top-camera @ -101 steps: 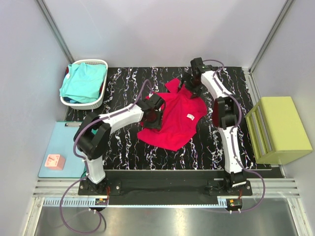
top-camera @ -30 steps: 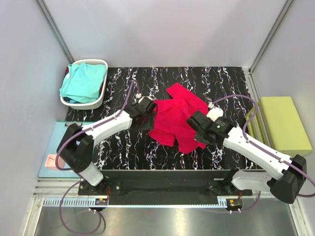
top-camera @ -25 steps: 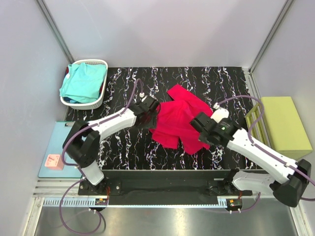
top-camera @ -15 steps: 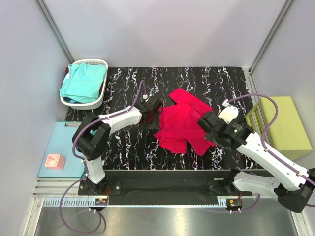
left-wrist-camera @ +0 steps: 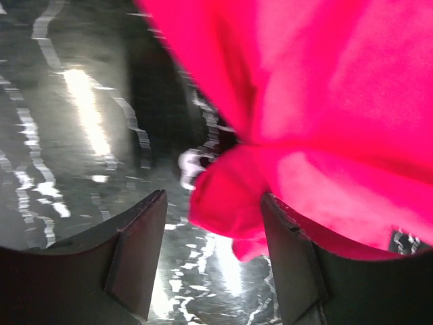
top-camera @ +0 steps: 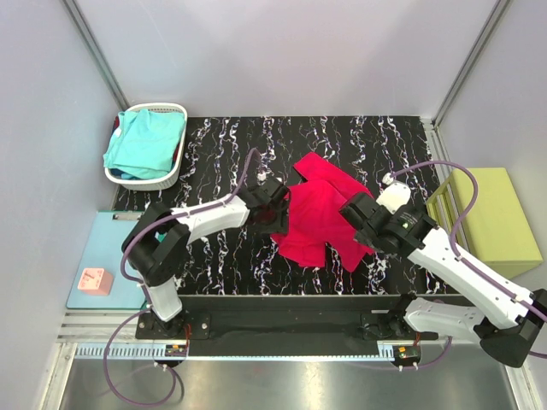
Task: Fold and stack the t-shirts
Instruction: Flatten out the tshirt
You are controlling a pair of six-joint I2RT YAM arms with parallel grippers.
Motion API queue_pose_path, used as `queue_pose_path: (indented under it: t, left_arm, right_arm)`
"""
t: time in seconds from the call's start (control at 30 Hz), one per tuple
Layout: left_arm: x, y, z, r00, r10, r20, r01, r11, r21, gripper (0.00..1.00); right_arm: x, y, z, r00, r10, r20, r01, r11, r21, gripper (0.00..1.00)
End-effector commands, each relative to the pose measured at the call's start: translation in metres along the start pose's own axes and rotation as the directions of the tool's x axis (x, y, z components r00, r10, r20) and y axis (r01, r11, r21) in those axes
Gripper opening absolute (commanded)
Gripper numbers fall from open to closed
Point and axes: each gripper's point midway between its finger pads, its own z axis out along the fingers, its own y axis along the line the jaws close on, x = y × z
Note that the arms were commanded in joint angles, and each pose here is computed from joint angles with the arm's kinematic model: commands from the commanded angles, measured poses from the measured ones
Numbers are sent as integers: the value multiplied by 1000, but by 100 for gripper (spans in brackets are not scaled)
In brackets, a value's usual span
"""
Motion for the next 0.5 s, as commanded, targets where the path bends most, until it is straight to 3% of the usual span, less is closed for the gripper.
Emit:
queue_pose_path:
  t: [0.0, 0.27, 0.47]
  left_arm:
    - [6, -28, -12, 996, 73, 52, -77, 994, 79, 62]
    - [21, -16, -19, 990, 98, 97, -104, 993, 58, 62]
    - [21, -21, -17, 991, 103, 83, -109, 992, 70, 53]
  right_arm:
    - [-18, 8, -7, 998, 5, 58, -4, 1000, -22, 0]
    - [-18, 7, -7, 998, 7, 60, -6, 1000, -27, 0]
    - [-33, 9, -16, 995, 4, 102, 0, 999, -41, 0]
